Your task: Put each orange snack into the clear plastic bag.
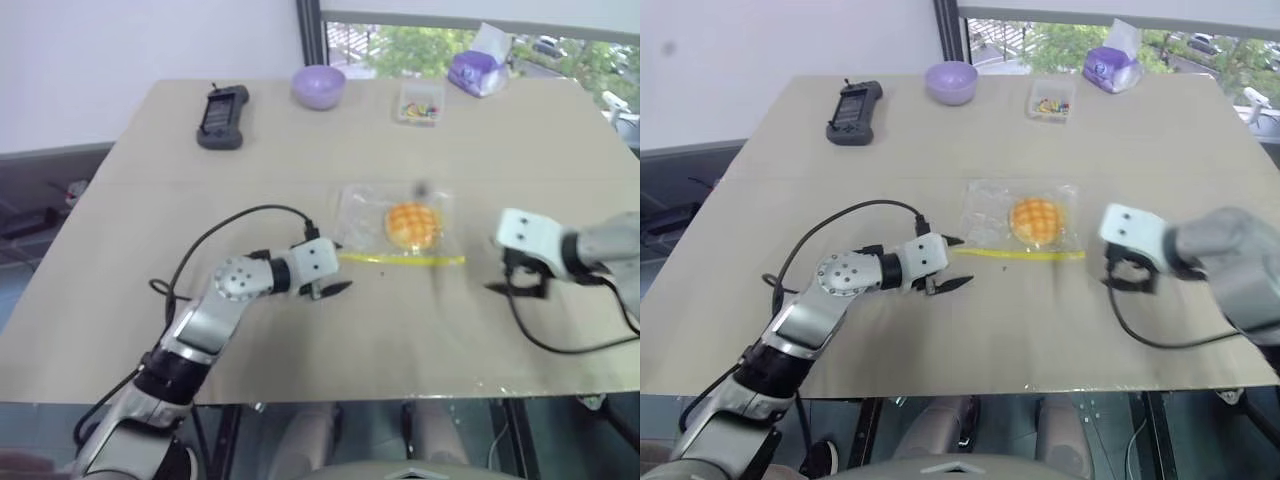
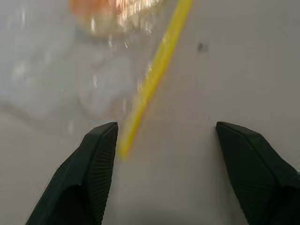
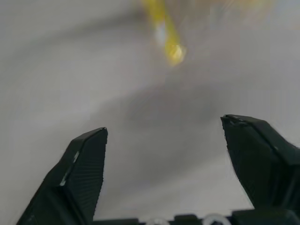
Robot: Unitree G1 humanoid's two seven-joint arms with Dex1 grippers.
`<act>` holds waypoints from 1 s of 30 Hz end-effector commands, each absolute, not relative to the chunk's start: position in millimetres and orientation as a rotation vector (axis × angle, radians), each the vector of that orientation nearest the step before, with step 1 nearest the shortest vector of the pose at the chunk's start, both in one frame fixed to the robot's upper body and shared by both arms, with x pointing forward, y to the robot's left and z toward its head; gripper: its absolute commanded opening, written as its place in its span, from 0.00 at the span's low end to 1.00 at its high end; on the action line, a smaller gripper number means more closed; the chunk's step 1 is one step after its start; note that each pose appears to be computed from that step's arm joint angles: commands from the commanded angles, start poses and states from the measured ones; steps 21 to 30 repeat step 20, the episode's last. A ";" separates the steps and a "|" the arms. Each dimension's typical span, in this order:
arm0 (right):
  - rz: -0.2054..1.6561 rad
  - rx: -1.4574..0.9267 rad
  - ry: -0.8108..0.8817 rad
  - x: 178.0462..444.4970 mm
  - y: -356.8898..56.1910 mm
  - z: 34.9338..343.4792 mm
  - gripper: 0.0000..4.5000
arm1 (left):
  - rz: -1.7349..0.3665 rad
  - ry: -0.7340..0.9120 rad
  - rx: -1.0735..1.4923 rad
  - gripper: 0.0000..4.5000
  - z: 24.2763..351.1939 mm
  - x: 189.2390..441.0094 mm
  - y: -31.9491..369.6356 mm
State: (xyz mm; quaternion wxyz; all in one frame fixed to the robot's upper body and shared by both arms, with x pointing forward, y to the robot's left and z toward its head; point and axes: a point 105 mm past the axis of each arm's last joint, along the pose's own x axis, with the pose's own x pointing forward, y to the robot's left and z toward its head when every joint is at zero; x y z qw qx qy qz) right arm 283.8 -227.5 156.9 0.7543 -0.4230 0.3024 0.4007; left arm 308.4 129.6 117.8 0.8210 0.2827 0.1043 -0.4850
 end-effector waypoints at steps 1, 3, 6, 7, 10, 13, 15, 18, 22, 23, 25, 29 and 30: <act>0.796 -0.807 0.522 290.6 -245.3 189.8 0.91 | -0.965 0.196 0.455 0.75 157.3 308.3 156.0; 0.801 -0.695 0.518 280.8 -259.1 197.3 0.91 | -0.921 0.249 0.416 0.75 163.3 303.2 183.3; 0.780 -0.599 0.448 273.4 -271.9 215.5 0.91 | -0.863 0.289 0.360 0.75 172.8 298.3 212.2; 0.770 -0.581 0.424 272.4 -275.2 220.6 0.91 | -0.846 0.295 0.345 0.75 175.5 297.4 218.7; 0.740 -0.491 0.305 268.7 -287.8 241.1 0.91 | -0.806 0.309 0.343 0.75 185.5 287.8 243.9; 0.735 -0.437 0.237 265.1 -294.1 248.4 0.91 | -0.803 0.328 0.344 0.75 189.9 278.7 258.0; 0.728 -0.431 0.222 260.9 -299.4 246.3 0.91 | -0.801 0.356 0.341 0.75 190.3 272.1 267.9; 0.733 -0.442 0.233 256.8 -302.5 240.3 0.91 | -0.793 0.362 0.302 0.75 193.7 266.7 276.0; 0.734 -0.441 0.233 256.5 -302.7 238.9 0.91 | -0.797 0.359 0.315 0.75 194.1 263.1 278.2; 0.734 -0.441 0.233 256.5 -302.7 238.9 0.91 | -0.797 0.359 0.315 0.75 194.1 263.1 278.2; 0.734 -0.441 0.233 256.5 -302.7 238.9 0.91 | -0.797 0.359 0.315 0.75 194.1 263.1 278.2; 0.734 -0.441 0.233 256.5 -302.7 238.9 0.91 | -0.797 0.359 0.315 0.75 194.1 263.1 278.2; 0.734 -0.441 0.233 256.5 -302.7 238.9 0.91 | -0.797 0.359 0.315 0.75 194.1 263.1 278.2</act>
